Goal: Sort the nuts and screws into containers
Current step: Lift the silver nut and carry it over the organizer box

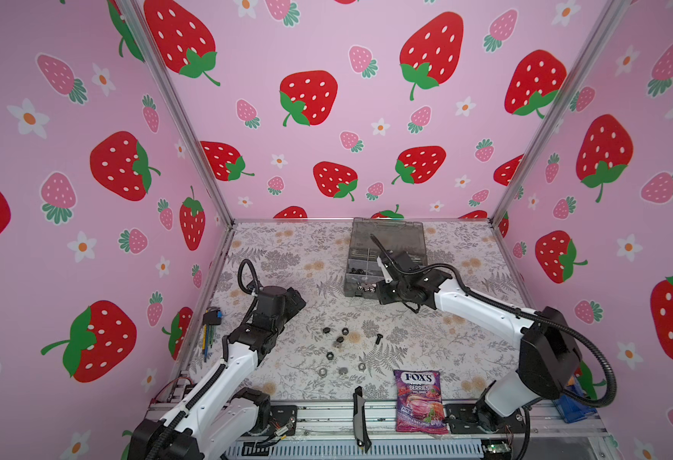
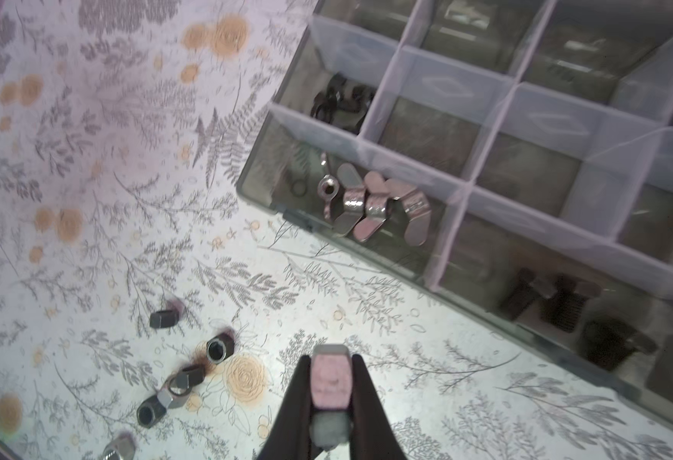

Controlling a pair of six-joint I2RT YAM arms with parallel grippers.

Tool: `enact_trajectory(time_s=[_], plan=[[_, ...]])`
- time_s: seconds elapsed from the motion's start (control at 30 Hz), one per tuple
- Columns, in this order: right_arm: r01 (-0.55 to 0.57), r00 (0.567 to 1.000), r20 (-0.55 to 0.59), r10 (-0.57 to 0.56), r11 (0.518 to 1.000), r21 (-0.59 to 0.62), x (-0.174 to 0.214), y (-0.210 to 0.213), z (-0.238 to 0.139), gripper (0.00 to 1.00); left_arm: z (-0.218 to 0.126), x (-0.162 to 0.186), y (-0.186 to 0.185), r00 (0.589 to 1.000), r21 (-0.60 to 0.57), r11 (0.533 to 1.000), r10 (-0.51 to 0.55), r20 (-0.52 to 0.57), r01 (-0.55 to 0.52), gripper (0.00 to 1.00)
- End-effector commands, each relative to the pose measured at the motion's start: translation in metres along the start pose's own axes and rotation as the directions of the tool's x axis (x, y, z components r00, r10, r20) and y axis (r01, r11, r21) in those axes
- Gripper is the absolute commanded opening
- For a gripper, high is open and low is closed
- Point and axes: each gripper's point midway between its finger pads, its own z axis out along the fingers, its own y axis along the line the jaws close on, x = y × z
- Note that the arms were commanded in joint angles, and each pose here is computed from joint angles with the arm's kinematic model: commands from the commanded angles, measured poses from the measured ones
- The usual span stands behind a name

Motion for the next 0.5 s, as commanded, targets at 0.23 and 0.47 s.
enact_trajectory(time_s=[0.23, 0.47], plan=[[-0.103, 0.992, 0.080, 0.102, 0.995, 0.009, -0.018, -0.036, -0.021, 0.00, -0.007, -0.006, 0.007, 0.999, -0.027, 1.000, 0.015, 0.031, -0.014, 0.99], [-0.140, 0.985, 0.104, 0.135, 0.989, 0.040, -0.024, -0.059, -0.026, 0.00, -0.007, -0.006, 0.008, 0.999, -0.026, 0.999, 0.021, 0.032, -0.020, 0.99]])
